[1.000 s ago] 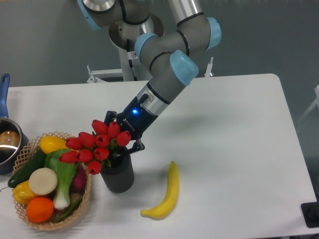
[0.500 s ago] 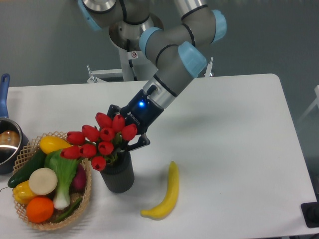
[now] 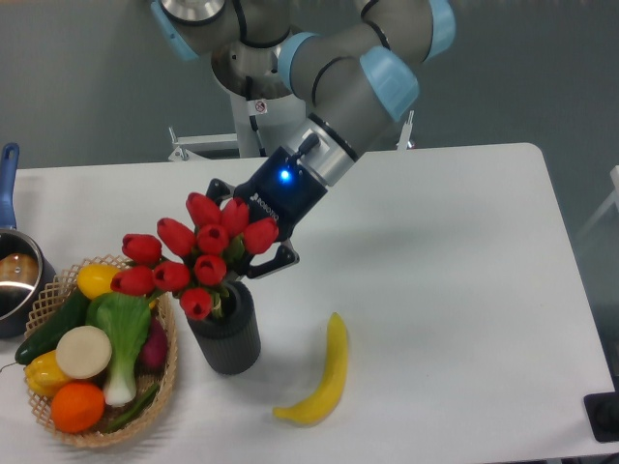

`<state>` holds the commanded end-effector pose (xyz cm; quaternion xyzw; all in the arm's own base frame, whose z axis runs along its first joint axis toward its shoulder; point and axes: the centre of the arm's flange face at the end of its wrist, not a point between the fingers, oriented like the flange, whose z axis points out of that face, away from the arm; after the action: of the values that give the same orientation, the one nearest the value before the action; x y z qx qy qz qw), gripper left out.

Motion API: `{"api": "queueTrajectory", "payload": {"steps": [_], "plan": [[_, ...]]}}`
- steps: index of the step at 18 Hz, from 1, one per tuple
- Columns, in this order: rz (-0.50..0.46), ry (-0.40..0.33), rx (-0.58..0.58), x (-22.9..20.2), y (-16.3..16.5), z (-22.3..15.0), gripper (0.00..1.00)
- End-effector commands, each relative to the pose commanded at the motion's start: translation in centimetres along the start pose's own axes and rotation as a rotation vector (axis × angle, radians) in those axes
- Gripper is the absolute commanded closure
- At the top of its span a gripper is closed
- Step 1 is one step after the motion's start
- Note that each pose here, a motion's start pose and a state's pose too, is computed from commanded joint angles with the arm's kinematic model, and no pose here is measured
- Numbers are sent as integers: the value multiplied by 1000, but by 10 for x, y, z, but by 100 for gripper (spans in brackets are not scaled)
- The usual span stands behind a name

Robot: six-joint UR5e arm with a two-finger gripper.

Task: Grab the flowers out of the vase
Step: 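Lift the gripped tulips straight up out of the grey vase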

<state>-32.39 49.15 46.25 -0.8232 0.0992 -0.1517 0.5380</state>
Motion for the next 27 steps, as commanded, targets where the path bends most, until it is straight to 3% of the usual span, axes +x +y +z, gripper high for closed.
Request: {"api": "queueTrajectory", "payload": {"steps": [9, 14, 21, 27], "plan": [[-15, -29, 40, 11, -33, -26, 58], [-46, -61, 87, 15, -48, -60, 58], [-68, -123, 150, -7, -48, -111, 58], [-45, -163, 151, -26, -41, -129, 58]]}}
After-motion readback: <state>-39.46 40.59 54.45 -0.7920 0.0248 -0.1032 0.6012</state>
